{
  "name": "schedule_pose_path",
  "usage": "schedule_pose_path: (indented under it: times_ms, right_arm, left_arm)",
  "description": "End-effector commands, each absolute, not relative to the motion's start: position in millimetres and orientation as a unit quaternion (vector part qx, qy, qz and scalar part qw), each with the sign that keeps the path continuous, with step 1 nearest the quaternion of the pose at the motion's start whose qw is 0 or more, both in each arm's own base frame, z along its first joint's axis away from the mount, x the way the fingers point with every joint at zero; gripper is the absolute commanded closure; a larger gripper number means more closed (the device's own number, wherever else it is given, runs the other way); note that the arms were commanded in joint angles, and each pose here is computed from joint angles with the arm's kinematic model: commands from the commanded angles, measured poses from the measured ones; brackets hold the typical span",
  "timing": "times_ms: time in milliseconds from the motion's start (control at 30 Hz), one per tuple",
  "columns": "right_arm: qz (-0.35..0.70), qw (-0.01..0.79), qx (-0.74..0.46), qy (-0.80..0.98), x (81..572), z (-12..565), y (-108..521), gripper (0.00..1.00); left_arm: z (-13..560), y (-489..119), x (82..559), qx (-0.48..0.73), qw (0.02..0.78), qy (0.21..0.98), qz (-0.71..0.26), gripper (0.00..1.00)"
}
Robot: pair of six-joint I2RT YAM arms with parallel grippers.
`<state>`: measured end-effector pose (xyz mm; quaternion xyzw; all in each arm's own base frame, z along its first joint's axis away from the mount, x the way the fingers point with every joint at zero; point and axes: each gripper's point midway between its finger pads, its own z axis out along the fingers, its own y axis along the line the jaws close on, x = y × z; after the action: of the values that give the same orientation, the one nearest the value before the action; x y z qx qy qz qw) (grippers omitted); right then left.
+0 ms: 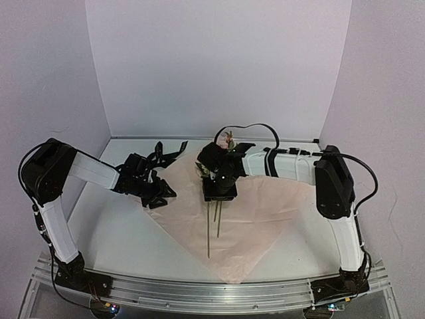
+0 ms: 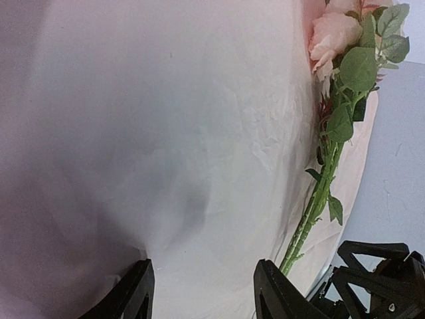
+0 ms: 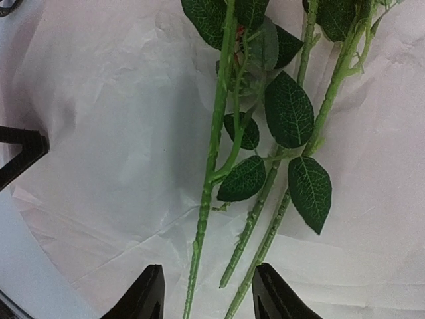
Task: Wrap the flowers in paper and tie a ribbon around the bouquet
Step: Pick up the fake flower from the flattened wrapping paper.
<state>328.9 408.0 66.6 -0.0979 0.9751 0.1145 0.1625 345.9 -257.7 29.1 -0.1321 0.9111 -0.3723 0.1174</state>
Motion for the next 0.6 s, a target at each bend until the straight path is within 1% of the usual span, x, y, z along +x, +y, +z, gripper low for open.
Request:
schedule_pose_path:
  times_ms: [0,200,367,567]
  right_arm:
    - [0.097,0.177,-0.084,0.976,336,63,420,0.57]
    - [0.101,0.173,-0.068,0.977,339,52,433,0.62]
    - [0.101,0.181,-0.068,0.976,339,49,444,0.64]
    - [0.099,0.169,-0.059,0.979,339,30,450,0.66]
  left_arm:
    - [6,-223,329,-0.158,0.096,0.927,-0.326,0.47]
    - [7,-212,330,-0.159,0.095,0.926,-0.33,0.47]
    - [7,-212,329,-0.156,0.094,0.926,-0.331,0.47]
    - [9,-210,328,-0.154,0.093,0.926,-0.331,0.47]
